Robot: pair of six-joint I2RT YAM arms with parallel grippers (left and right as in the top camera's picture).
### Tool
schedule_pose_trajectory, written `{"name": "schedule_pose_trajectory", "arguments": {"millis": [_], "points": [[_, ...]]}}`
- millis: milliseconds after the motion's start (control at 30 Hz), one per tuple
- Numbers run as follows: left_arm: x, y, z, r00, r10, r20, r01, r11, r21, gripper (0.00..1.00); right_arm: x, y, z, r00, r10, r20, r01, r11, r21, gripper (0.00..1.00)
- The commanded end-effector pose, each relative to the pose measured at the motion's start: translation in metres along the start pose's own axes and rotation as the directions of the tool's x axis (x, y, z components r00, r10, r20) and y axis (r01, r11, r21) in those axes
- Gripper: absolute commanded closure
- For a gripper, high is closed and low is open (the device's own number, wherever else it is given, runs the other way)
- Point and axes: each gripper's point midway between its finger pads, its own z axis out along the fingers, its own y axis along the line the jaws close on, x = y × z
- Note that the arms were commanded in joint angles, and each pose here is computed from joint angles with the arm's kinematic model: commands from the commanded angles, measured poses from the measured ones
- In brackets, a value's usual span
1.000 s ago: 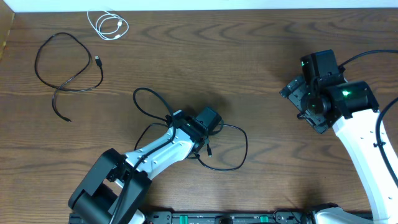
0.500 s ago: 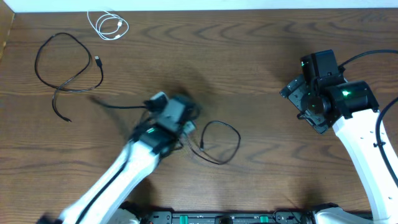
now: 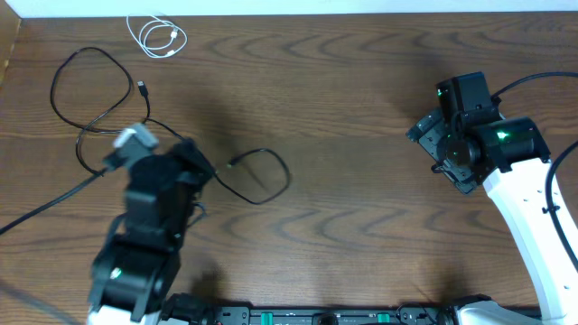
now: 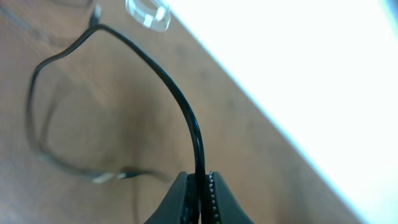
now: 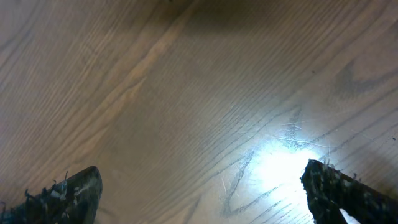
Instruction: Untangle cables
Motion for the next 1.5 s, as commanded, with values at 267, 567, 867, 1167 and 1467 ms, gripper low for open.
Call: {"name": "schedule_pose_trajectory", "arguments": {"millis": [267,567,867,1167,1467], "points": [[-0.106,-0.005,-0.044,0.951,-0.073,0.299,0.082,0.997,-0.016,0.93,-0.002,-0.002,0.000,1.000,-0.014,0.015,0.013,1.000,0.011,0.01],[-0.189,0.002,-0.079,0.852,0.046,0.521,0.065,0.979,-0.193,0.93,-0.001,-0.002,0.000,1.000,-0.015,0.015,0.015,1.000,0.010,0.01],[-0.245,0.076,-0.110,0.737,0.318,0.597,0.192,0.748,-0.635,0.92,-0.001,-0.002,0.000,1.000,-0.015,0.015,0.015,1.000,0.011,0.01],[-0.262,0.143,-0.102,0.783,0.414,0.464,0.231,0.500,-0.835,0.93,-0.001,-0.002,0.000,1.000,-0.015,0.015,0.015,1.000,0.010,0.01],[-0.262,0.186,-0.081,0.840,0.389,0.379,0.225,0.385,-0.895,0.93,-0.001,-0.002,0.000,1.000,-0.015,0.015,0.015,1.000,0.010,0.01]]}}
